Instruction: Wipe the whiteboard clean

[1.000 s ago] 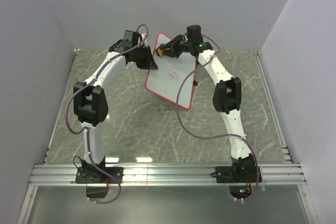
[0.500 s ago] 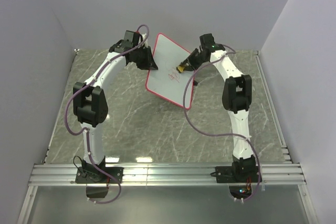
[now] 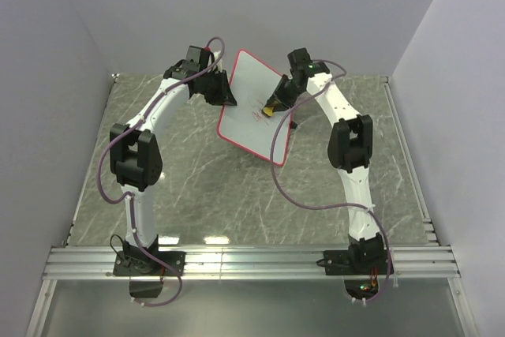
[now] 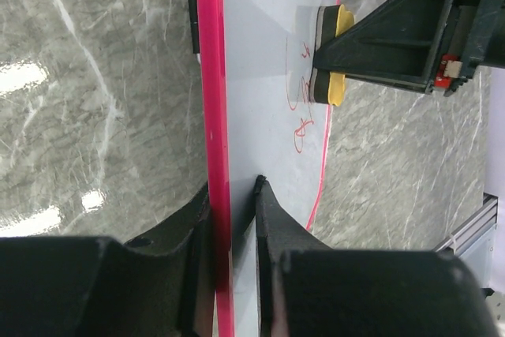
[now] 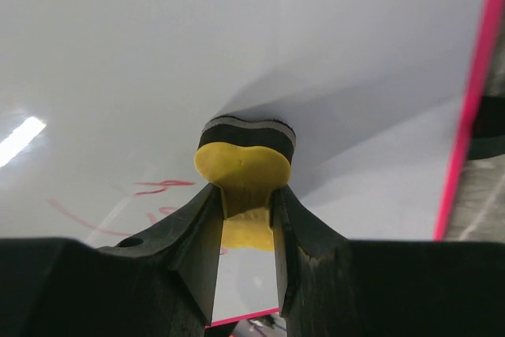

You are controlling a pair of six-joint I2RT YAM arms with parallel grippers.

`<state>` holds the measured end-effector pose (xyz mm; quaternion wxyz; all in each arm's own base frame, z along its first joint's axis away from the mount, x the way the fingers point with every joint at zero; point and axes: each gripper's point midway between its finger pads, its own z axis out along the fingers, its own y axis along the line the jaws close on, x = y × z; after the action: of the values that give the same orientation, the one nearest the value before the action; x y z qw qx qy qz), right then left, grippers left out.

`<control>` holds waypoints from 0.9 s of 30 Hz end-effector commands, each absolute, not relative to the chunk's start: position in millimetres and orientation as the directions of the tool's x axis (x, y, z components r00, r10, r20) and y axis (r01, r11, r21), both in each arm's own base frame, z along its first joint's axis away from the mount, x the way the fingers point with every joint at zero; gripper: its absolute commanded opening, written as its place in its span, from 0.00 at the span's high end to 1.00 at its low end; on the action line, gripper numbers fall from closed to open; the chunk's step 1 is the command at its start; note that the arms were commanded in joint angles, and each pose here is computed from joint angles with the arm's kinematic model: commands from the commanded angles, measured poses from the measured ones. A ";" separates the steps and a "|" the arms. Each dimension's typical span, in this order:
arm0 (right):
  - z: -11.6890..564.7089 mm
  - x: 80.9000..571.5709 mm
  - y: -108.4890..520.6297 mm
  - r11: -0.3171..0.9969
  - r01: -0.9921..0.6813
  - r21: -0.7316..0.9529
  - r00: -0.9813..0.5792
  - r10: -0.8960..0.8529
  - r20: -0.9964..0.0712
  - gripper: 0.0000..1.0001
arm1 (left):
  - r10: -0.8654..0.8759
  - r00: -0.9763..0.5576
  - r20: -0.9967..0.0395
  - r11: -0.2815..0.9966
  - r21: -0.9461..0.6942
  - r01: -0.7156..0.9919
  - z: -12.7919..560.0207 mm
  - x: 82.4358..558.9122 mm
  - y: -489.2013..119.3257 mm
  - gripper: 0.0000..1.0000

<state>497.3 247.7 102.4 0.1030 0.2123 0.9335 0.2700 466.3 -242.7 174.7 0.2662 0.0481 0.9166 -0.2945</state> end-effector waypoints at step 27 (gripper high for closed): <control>107.6 520.8 350.4 0.642 0.293 0.709 -0.875 0.478 -0.071 1.00 | 0.206 -0.910 -0.359 0.842 -0.410 0.352 103.6 398.2 -275.5 1.00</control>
<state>544.2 337.6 185.2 0.1770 0.2160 0.8579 0.4314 467.1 -241.9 170.7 0.2696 0.0466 0.9207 -0.2784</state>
